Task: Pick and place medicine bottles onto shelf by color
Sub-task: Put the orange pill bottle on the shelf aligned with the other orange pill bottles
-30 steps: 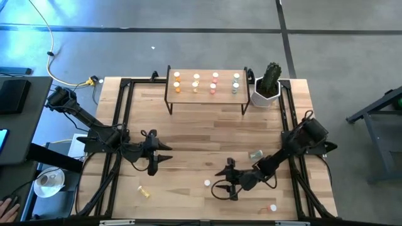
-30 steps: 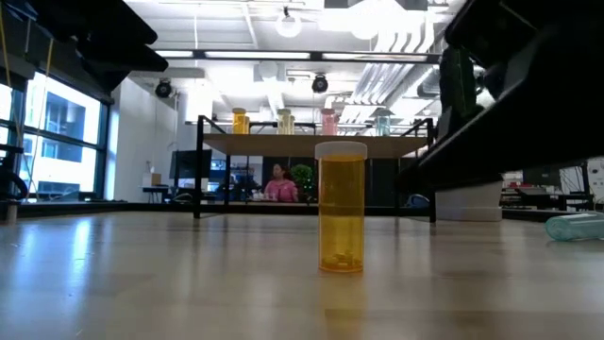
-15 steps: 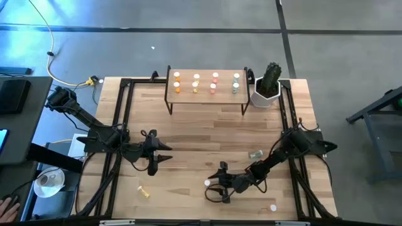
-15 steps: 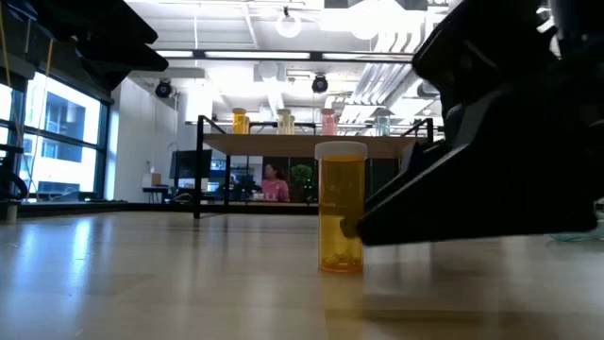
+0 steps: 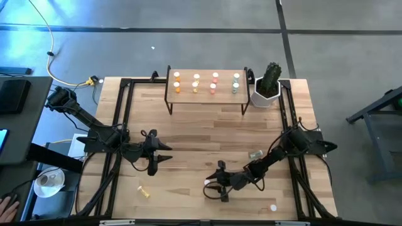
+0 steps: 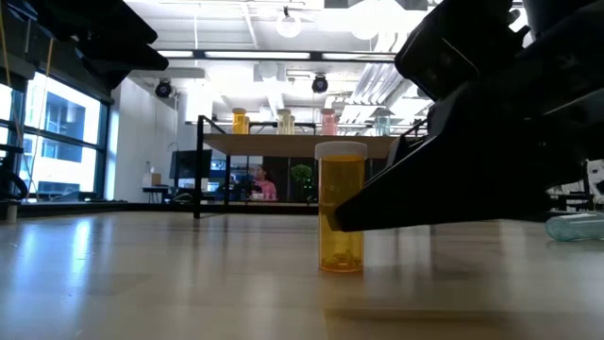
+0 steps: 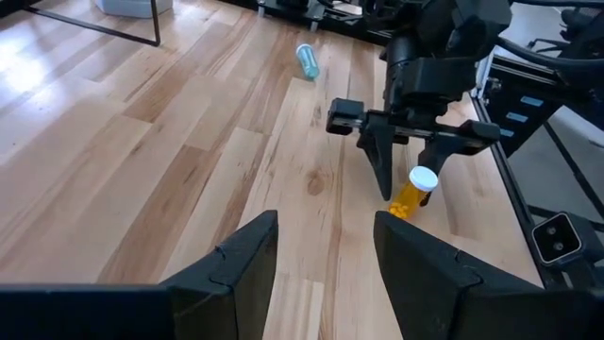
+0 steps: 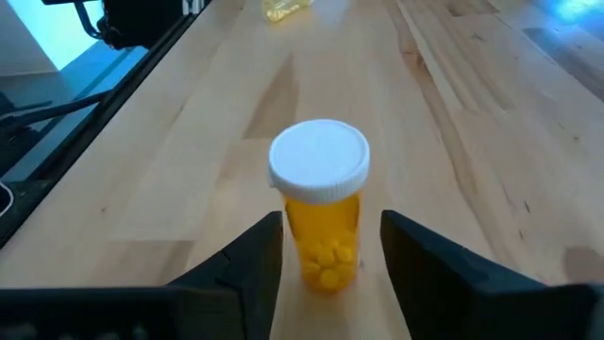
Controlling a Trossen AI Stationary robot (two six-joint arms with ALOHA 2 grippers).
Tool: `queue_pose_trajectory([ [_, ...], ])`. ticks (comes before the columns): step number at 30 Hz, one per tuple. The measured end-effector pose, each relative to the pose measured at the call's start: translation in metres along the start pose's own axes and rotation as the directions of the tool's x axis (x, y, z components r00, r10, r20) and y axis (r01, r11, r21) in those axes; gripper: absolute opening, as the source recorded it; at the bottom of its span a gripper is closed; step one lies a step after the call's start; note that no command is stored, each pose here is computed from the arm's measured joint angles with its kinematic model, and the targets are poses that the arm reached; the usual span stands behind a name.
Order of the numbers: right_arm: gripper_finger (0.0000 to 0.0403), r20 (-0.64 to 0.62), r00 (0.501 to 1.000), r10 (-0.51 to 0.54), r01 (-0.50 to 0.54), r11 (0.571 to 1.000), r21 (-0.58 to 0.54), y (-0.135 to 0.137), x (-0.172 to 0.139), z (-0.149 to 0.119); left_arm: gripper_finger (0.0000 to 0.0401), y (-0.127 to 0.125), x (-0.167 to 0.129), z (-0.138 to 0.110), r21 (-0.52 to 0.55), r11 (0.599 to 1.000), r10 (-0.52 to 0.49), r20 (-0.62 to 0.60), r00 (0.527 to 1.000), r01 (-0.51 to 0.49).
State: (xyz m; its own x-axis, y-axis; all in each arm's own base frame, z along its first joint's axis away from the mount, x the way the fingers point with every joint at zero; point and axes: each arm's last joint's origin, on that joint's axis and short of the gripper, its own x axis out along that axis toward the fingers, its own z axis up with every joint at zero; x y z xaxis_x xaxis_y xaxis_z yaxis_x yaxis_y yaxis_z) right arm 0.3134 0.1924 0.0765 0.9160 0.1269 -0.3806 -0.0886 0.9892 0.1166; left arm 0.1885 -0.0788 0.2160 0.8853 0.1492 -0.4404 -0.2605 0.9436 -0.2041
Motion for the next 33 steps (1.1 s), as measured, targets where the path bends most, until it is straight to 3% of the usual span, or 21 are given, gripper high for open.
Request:
queue_pose_trajectory([
  [13, 0.0091, 0.013, 1.0, 0.004, -0.004, 1.0, 0.006, 0.0, 0.0, 0.001, 0.0168, 0.0, 0.0, 0.0, 0.008, 1.0, -0.002, -0.001, 1.0, 0.002],
  [24, 0.0086, 0.128, 0.991, -0.029, 0.015, 0.993, 0.115, -0.02, 0.008, 0.02, 0.0168, 0.002, 0.001, 0.001, 0.133, 0.991, 0.008, 0.001, 1.0, -0.008],
  [33, 0.0086, 0.056, 0.998, 0.027, -0.034, 0.992, 0.122, -0.049, 0.039, 0.054, 0.0185, 0.008, 0.005, 0.004, 0.257, 0.966, 0.041, 0.007, 0.999, -0.042],
])
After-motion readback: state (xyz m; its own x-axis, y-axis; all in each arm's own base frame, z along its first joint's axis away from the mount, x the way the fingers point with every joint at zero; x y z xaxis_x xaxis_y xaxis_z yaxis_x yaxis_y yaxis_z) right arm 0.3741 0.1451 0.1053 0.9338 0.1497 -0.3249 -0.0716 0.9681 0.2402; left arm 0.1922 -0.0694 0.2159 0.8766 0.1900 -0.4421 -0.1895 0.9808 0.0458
